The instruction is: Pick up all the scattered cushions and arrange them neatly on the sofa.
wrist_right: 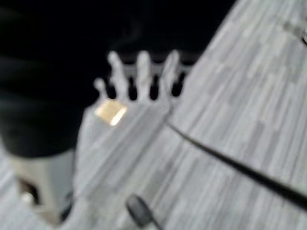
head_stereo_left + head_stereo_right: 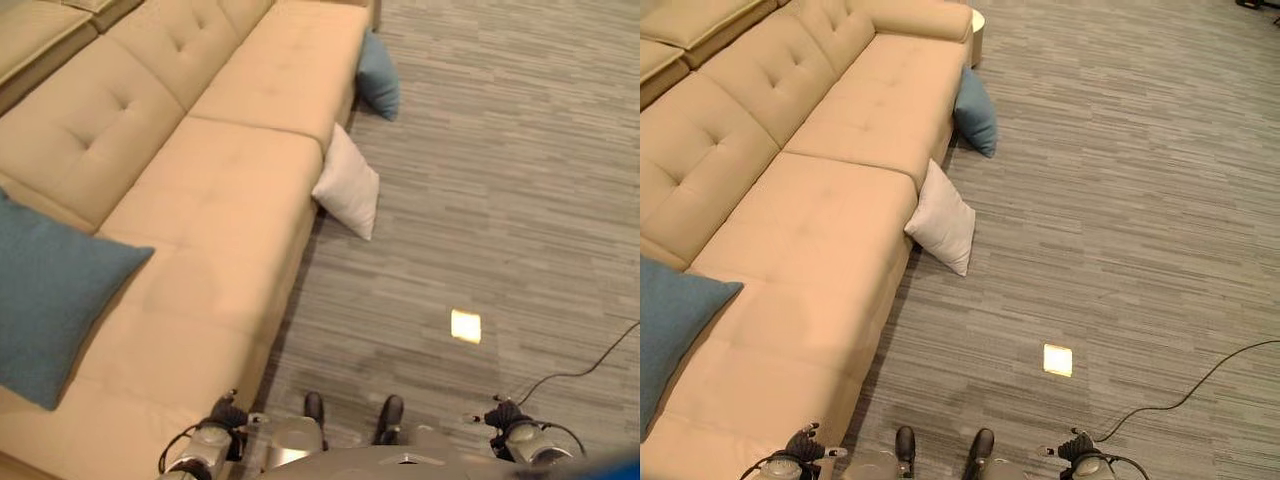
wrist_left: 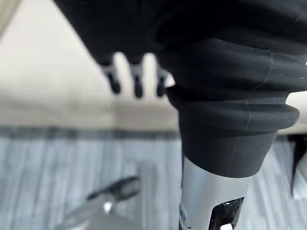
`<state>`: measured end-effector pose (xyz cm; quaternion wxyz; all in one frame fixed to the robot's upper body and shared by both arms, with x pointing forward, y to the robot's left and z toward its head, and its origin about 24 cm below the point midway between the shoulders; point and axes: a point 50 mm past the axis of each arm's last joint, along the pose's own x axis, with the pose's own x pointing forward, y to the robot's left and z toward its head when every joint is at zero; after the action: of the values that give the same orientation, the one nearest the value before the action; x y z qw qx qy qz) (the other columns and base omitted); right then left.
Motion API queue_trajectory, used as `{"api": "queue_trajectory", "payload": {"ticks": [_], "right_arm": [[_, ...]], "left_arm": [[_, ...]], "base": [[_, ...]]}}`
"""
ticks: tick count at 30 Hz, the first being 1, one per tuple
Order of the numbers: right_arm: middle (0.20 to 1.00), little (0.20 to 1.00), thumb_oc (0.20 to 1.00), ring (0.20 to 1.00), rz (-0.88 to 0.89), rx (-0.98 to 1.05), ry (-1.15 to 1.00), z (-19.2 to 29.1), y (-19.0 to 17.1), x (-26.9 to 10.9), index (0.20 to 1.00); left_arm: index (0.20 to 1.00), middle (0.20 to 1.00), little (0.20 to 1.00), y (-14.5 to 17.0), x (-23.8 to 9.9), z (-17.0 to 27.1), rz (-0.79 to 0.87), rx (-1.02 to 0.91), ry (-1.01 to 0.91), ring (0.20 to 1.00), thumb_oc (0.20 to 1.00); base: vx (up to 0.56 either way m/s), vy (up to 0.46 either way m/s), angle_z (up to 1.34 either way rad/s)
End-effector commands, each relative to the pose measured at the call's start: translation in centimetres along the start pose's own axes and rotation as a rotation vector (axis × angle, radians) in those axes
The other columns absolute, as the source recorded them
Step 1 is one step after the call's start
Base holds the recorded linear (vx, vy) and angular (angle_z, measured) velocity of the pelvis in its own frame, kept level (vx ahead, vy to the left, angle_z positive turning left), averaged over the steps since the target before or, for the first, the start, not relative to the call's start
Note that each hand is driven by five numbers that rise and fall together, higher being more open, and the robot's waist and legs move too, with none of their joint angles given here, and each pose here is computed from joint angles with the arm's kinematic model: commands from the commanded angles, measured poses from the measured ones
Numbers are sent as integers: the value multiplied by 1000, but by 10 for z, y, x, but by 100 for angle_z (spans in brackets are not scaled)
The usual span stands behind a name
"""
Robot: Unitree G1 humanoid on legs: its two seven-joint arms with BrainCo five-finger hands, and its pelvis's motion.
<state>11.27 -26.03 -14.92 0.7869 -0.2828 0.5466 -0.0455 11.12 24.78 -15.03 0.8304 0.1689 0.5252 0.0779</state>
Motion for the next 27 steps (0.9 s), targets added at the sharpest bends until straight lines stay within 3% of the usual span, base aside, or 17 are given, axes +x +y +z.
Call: {"api": "queue_trajectory", "payload": {"ticks": [1, 14, 27], "right_arm": [[1000, 1000, 1000, 1000, -83, 31, -10, 4, -27, 4, 1000], [1000, 1000, 1000, 1000, -88, 58, 51, -13, -27, 2, 1000], [1000, 1000, 1000, 1000, -81, 78, -94, 32, -23, 4, 1000]], "left_arm": [[1000, 1000, 1000, -3, 5, 36, 1, 17, -103, 1000, 1000], [1000, 1000, 1000, -8, 4, 31, -20, 21, -84, 1000, 1000], [1000, 1000, 1000, 2, 5, 66, 4, 14, -202, 1000, 1000]], "base": [[34, -207, 31], [280, -33, -19], [286, 80, -13]]}}
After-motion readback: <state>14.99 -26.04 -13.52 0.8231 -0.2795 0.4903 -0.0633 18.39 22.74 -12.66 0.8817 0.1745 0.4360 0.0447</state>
